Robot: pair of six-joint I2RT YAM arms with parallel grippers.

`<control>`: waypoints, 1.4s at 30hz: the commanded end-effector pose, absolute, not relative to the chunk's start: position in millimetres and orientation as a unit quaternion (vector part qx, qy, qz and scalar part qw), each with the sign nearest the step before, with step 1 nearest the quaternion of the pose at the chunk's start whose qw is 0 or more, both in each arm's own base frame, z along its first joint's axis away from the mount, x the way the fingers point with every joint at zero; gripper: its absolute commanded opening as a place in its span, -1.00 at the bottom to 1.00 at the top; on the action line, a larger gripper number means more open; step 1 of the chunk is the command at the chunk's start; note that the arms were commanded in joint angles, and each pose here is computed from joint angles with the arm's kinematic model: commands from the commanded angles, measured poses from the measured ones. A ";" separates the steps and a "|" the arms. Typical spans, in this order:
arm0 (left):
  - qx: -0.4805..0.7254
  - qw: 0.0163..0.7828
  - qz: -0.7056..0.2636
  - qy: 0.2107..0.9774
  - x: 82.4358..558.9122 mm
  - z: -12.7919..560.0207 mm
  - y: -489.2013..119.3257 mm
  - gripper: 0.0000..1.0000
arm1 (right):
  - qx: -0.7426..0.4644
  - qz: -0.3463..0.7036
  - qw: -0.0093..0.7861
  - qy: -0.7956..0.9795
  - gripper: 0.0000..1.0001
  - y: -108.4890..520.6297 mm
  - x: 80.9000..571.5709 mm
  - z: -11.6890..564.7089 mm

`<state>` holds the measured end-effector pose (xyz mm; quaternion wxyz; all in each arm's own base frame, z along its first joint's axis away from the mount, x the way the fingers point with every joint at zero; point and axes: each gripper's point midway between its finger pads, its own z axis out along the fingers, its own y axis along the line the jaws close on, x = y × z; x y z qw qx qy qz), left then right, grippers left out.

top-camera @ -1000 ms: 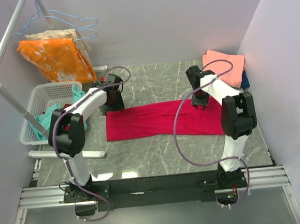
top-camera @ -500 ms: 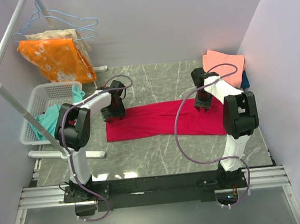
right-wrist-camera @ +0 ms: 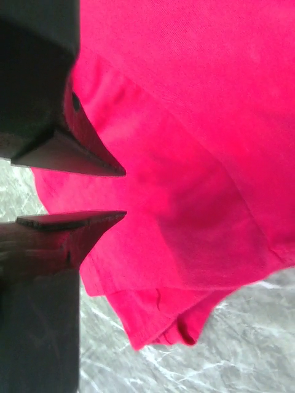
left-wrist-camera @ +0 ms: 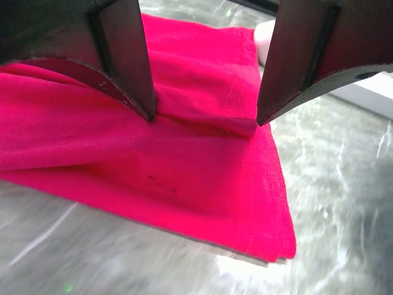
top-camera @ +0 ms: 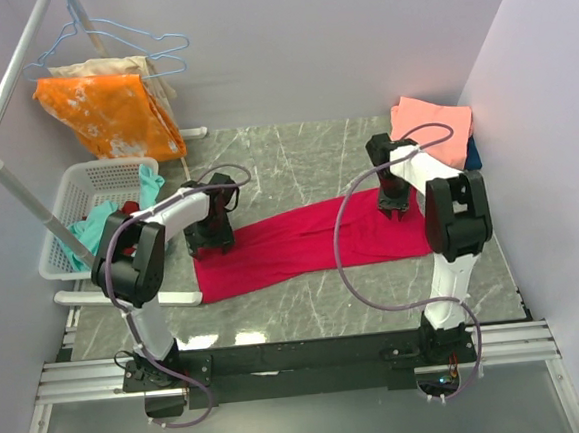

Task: Fold and stack the t-shirts
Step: Fold the tshirt

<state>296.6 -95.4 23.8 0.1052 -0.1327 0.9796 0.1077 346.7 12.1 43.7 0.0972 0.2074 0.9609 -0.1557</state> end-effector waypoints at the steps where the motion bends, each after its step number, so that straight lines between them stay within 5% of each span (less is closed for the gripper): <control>1: -0.123 0.093 0.134 0.979 273.3 38.9 -84.0 0.45 | 0.194 -0.176 0.070 0.962 -0.35 8.2 353.2 36.8; 25: -0.108 0.138 0.101 0.979 265.0 86.7 -102.3 0.43 | 0.157 -0.092 0.121 0.976 -0.48 75.7 476.8 23.5; 42: -0.015 0.177 -0.015 0.984 274.8 119.2 -141.2 0.40 | 0.076 0.215 0.211 0.950 -0.37 182.4 552.9 66.7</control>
